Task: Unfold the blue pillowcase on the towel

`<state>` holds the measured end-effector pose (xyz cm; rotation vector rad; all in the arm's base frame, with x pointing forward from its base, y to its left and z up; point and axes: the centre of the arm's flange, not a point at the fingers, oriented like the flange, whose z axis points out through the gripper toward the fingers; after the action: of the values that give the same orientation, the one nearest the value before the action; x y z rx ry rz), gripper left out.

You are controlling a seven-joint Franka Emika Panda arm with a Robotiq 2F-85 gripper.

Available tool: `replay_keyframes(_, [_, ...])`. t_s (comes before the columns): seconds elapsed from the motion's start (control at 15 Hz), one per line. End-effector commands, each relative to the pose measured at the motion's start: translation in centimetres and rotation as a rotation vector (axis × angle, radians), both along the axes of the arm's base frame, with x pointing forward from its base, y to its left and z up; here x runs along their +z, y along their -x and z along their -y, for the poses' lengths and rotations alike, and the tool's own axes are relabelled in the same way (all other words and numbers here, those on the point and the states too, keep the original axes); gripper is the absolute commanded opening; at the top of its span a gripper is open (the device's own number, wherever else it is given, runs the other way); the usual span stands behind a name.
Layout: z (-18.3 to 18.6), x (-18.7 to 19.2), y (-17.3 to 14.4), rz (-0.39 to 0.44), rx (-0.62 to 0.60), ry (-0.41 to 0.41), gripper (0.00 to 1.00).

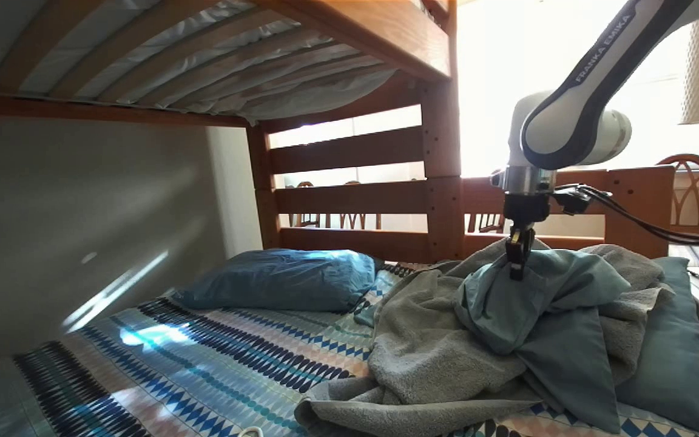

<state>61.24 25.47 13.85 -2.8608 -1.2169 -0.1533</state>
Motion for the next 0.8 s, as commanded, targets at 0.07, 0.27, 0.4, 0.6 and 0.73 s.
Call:
replay_keyframes(0.07, [-0.6, 9.7, 1.7, 0.190, 0.009, 0.148, 0.00])
replay_keyframes(0.27, [-0.4, 15.3, 2.3, 0.332, -0.050, 0.226, 0.00])
replay_keyframes(0.4, [0.2, 18.3, 2.8, 0.419, -0.114, 0.271, 0.00])
replay_keyframes(0.6, [2.0, 21.8, 3.5, 0.522, -0.238, 0.338, 0.00])
replay_keyframes(0.73, [3.6, 23.9, 4.2, 0.577, -0.338, 0.383, 0.00])
